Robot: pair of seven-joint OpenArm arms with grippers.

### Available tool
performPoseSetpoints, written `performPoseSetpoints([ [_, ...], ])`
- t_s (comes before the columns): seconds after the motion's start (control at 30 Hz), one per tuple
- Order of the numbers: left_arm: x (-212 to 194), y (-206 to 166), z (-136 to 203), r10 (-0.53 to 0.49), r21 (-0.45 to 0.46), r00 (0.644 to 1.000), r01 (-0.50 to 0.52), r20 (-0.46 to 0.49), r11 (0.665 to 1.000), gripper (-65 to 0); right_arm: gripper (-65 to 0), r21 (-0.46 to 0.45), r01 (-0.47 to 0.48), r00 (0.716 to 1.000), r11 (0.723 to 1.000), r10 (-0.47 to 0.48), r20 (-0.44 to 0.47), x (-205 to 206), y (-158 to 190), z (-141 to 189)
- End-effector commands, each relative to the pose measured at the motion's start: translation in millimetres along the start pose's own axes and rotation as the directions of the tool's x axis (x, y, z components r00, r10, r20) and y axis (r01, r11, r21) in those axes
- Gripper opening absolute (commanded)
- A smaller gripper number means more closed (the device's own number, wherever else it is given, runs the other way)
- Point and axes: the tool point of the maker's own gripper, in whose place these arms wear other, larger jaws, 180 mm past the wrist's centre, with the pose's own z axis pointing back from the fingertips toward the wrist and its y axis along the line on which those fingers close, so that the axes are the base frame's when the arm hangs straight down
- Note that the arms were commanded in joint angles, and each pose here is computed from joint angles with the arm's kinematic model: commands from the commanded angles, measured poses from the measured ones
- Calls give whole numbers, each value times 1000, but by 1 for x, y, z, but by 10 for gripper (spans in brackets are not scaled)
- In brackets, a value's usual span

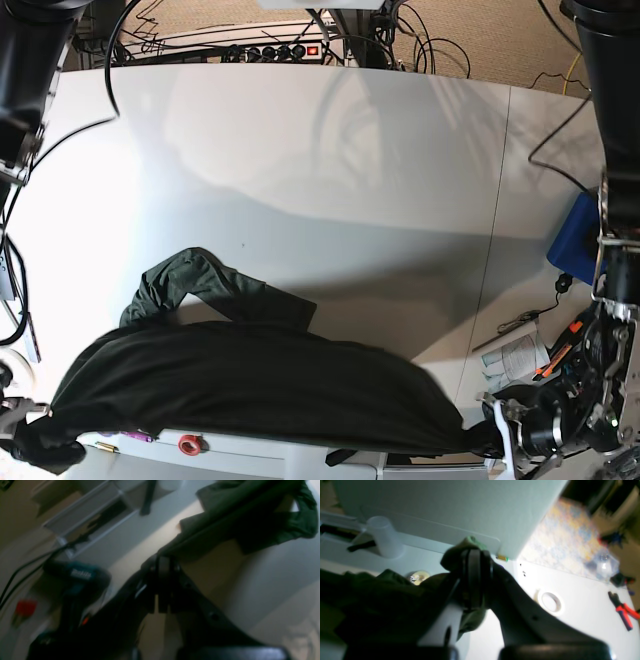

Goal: Layout the t-shirt on the table in an organized manner, then fold the t-shirt properly
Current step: 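Raise the held green shirt high with both grippers, letting it hang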

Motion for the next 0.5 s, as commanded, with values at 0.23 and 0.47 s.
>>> performPoseSetpoints([
  [0.23,-2,-17,34,14,13,986,-17,164,1000,-650,-650,0,12,1000,1000,-12,-13,-47,10,36],
  [0.47,-41,-58,56,-24,16,986,21,166,1000,-650,-650,6,22,996,1000,-21,-83,-91,20,73],
])
